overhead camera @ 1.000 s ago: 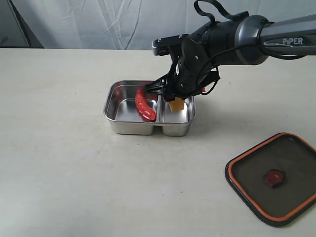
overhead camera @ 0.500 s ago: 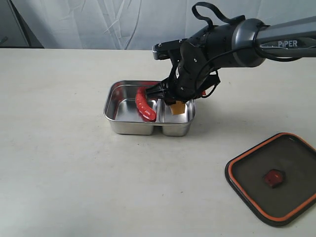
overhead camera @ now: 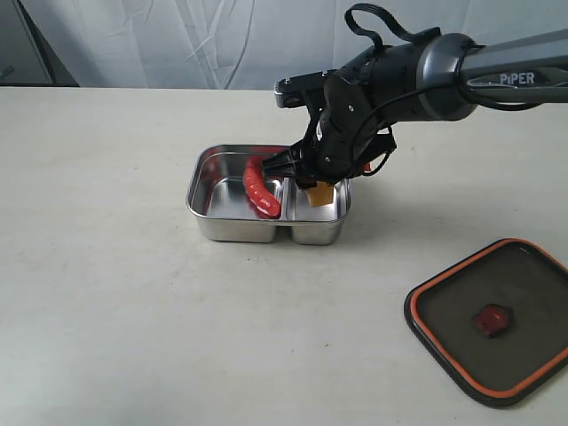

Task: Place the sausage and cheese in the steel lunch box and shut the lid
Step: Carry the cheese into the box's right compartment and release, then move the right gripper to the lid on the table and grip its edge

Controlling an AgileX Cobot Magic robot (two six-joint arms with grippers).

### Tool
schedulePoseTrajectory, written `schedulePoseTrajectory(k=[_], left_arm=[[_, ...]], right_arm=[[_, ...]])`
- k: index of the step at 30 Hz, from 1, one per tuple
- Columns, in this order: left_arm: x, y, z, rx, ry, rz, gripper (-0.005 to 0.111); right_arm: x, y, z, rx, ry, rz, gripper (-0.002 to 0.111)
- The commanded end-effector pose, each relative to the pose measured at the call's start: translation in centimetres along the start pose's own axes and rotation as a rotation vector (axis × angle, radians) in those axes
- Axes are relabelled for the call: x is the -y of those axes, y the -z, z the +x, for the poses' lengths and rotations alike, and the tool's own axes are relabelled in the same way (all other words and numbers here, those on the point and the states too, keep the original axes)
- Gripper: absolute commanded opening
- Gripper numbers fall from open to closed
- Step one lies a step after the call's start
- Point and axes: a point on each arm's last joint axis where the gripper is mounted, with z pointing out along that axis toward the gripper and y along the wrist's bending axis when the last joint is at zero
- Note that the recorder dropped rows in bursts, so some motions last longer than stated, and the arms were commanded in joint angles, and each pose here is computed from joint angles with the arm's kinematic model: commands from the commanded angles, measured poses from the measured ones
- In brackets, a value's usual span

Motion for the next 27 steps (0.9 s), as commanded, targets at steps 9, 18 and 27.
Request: schedulePoseTrajectory(k=[9,18,27], left_arm=[[0.0,0.0,0.1,0.004,-0.007,0.005,0.000],[0.0,0.0,0.1,0.004,-0.007,0.005,0.000],[0.0,0.0,0.1,0.004,-0.007,0.005,0.000]], right_arm=[[0.5,1.2,-0.3,-0.005,-0.001,0.018,0.065],[1.4,7.3,-0.5,-0.039,-0.011,0.064,0.065],[3.0,10.2,3.2,-0.399,-0.025,0.225,0.060]])
